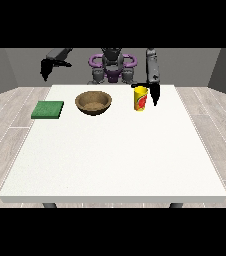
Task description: Pick the cup and pour the ball into the bowl, then pick the bowl and place it on the pad
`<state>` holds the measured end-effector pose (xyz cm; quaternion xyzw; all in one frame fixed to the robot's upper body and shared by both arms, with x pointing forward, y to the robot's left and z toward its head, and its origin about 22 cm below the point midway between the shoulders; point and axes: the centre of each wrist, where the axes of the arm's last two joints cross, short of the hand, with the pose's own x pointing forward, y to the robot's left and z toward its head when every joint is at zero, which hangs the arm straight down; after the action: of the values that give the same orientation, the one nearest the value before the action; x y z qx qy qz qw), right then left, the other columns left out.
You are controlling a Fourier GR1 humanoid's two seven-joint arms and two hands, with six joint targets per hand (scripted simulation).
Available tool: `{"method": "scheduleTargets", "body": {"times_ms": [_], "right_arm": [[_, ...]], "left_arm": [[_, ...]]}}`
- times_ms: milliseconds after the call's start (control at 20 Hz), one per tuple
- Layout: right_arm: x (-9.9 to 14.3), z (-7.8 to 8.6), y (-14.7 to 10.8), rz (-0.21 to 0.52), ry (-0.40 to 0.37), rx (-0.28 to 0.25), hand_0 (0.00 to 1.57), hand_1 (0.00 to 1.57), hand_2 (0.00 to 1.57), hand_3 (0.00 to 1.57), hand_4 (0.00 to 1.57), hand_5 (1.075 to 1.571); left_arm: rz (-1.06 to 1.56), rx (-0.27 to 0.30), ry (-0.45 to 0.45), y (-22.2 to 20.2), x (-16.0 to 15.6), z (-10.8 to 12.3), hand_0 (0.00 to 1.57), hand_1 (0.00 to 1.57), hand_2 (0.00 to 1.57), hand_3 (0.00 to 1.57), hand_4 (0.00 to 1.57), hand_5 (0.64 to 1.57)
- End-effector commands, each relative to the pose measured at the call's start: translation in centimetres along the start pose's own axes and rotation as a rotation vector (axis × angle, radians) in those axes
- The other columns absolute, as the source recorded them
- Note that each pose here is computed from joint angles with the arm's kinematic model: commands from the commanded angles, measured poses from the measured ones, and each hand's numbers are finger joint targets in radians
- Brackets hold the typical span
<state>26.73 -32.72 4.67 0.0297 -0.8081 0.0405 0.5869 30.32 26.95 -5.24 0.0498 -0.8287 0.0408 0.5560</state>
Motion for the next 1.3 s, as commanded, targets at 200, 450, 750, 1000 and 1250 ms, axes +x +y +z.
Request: {"method": "scheduleTargets", "body": {"times_ms": [200,450,750,1000,1250], "right_arm": [[-1.5,1.1,-1.3,-0.014,0.020,0.014,0.00,0.00,0.00,0.00,0.00,1.571],[-2.5,0.0,0.4,0.009,-0.019,0.004,0.00,0.00,0.00,0.00,0.00,1.571],[-0.3,-1.6,-0.9,0.010,-0.061,0.025,0.00,0.00,0.00,0.00,0.00,1.570],[1.3,-2.0,-3.7,0.024,-0.095,0.021,0.00,0.00,0.00,0.00,0.00,1.570],[0.2,0.3,-5.0,0.015,0.058,0.003,0.00,0.00,0.00,0.00,0.00,1.570]], "left_arm": [[-0.031,0.001,0.039,-0.9,-3.5,0.8,0.00,0.00,0.00,0.00,0.00,1.520],[-0.027,0.014,-0.016,-1.6,-3.6,-0.7,0.00,0.00,0.00,0.00,0.00,1.523],[-0.197,-0.041,-0.062,-2.3,-4.4,0.0,1.02,1.02,1.10,0.89,1.47,0.776],[-0.352,0.016,-0.076,-2.7,-5.0,1.5,1.32,1.32,1.57,1.57,1.47,1.246],[-0.392,-0.037,0.013,-0.6,-5.3,2.7,1.32,1.32,1.57,1.57,1.50,1.256]]}}
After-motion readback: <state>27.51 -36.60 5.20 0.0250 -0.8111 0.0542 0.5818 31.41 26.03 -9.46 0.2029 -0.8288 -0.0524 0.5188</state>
